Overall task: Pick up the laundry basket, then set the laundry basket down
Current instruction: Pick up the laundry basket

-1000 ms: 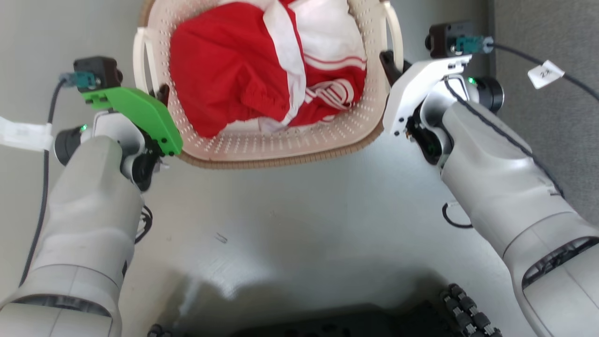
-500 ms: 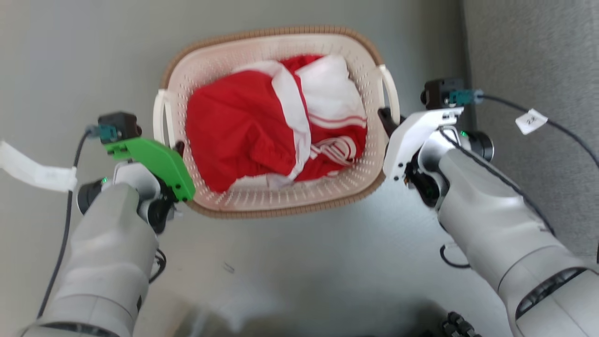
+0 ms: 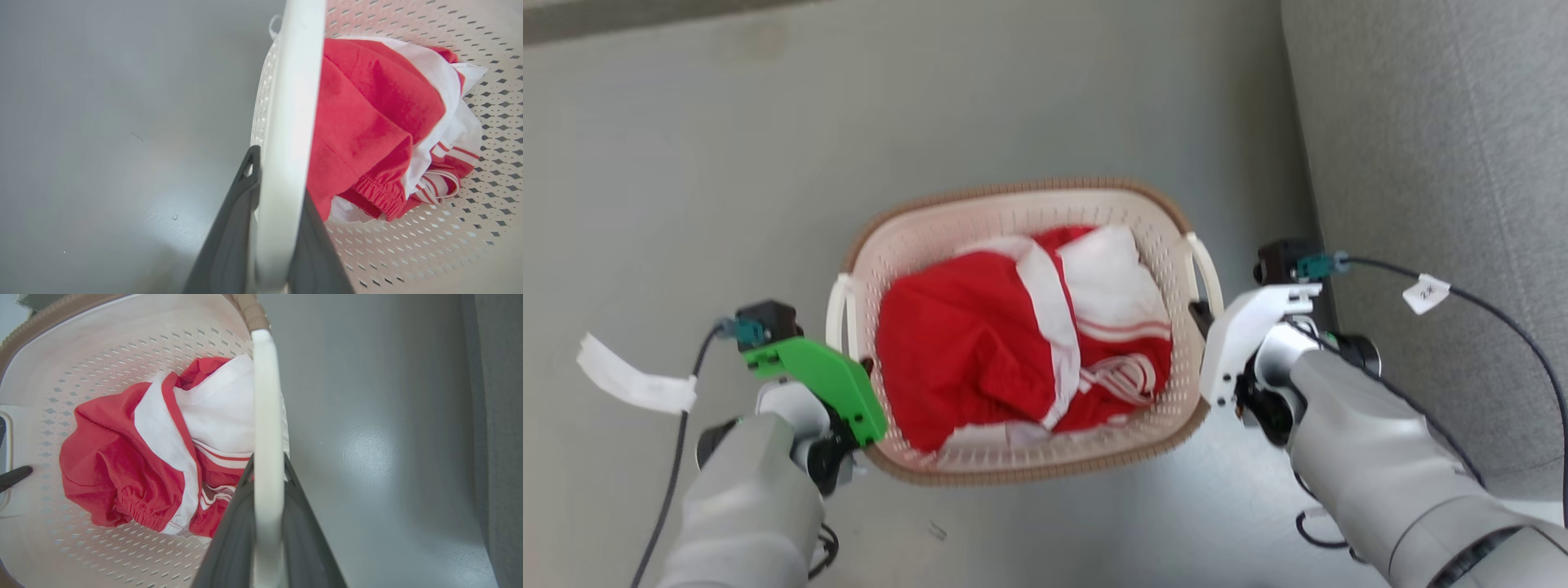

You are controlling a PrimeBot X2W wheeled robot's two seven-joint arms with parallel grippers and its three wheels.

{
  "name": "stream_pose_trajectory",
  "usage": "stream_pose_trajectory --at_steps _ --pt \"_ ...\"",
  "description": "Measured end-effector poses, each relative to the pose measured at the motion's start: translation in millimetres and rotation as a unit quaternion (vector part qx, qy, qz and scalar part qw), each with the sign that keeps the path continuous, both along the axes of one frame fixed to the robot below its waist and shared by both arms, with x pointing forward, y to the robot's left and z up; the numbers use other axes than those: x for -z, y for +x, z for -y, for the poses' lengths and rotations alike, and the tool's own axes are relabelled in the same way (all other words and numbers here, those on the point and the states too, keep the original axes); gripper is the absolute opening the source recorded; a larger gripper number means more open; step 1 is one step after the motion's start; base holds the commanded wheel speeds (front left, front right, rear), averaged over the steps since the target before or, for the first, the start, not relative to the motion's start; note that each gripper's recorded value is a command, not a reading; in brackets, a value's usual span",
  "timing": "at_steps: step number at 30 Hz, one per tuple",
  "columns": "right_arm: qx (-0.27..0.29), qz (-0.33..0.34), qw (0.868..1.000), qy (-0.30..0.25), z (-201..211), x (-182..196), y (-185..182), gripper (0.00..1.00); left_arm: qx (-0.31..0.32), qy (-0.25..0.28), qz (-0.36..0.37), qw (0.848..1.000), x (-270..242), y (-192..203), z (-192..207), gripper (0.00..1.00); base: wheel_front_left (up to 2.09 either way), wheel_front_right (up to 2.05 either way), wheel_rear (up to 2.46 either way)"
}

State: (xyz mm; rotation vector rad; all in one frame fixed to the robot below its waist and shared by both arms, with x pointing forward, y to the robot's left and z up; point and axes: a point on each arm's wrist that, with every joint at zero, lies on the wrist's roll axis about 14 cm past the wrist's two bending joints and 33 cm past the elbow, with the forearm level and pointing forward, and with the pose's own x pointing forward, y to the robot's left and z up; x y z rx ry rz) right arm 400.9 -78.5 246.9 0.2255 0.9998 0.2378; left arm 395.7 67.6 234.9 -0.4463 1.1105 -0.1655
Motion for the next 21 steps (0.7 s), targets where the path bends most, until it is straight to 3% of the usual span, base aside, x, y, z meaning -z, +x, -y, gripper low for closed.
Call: stream_pose_trajectory --at_steps 21 --pt "-0.022 -0.026 0.999 0.014 -10.1 -42.0 -57.9 0.00 0.001 -0.001 -0.012 1.000 -45.8 -57.9 -9.8 0.00 0.00 0.00 0.00"
